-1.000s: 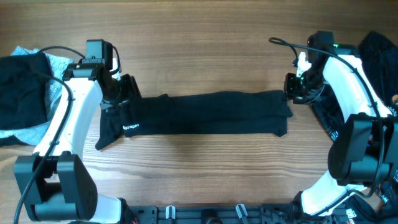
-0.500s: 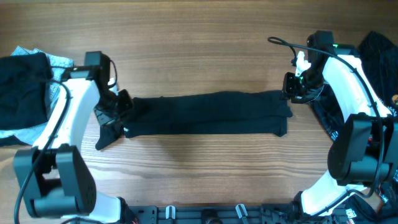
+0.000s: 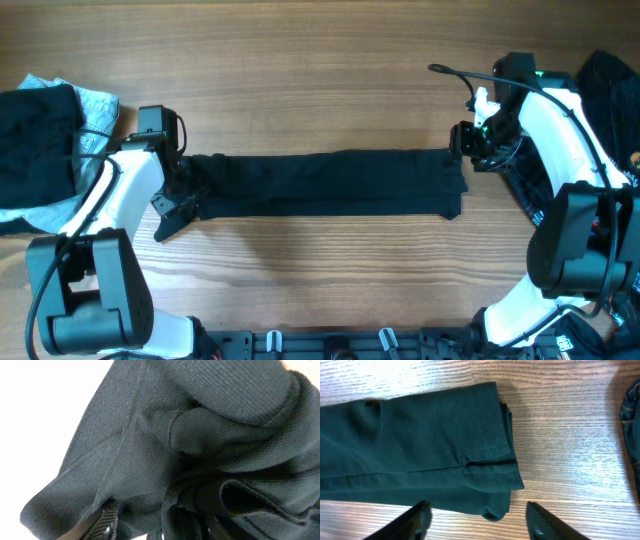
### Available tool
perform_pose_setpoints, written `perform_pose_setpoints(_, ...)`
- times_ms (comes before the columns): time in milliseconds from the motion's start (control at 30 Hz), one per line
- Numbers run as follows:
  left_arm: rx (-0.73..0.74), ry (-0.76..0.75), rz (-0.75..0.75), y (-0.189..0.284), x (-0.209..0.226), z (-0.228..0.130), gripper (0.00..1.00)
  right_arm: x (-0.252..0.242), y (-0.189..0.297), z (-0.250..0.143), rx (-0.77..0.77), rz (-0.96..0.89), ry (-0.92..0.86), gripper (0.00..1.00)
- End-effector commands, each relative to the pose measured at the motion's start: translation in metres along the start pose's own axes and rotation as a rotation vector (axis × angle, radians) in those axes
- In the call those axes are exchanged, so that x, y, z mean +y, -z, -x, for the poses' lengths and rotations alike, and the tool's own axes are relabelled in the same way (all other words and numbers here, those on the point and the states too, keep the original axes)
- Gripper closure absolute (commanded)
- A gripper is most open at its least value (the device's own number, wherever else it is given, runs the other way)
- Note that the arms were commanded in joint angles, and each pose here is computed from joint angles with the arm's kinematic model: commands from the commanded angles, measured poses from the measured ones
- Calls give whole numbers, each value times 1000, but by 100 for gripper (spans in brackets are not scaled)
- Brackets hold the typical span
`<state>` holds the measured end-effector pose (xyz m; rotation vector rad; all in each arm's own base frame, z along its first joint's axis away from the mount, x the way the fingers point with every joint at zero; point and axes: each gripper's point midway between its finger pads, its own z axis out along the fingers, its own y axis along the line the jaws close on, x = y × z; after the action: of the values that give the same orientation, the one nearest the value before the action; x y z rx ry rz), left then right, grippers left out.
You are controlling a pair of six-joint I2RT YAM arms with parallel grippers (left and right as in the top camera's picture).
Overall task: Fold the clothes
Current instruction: 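Fold the right end of the strip toward the left with right gripper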
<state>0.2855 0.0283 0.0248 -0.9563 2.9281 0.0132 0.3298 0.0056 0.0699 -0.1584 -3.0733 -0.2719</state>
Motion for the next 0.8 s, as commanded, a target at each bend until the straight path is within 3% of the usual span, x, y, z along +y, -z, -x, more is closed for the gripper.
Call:
perform_pose_setpoints(0,-67,20,-14,30,-2,21,43,-4,-3,-2,9,-16,69,28)
perform_pose_setpoints(67,-122,35,-36,54,-1,31,21,-5,-7,-3,24,-16,66,27)
perform_pose_setpoints(367,-164,49,-60,69,2,34,18,-9,-78,-30,68,37,-29,28)
perform_pose_setpoints(433,-164,49,-60,69,2,34,18,4,-85,-28,46,121,-24,42)
perform_pose_setpoints(500,-163,49,-60,69,2,33,18,10,-86,-19,7,154,-44,93)
perform_pose_setpoints(667,-157,49,-56,69,3,32,18,-42,-43,12,-101,-164,-140,96)
perform_pose_setpoints(767,-157,49,-57,69,3,32,18,-32,0,24,-152,-178,-88,95)
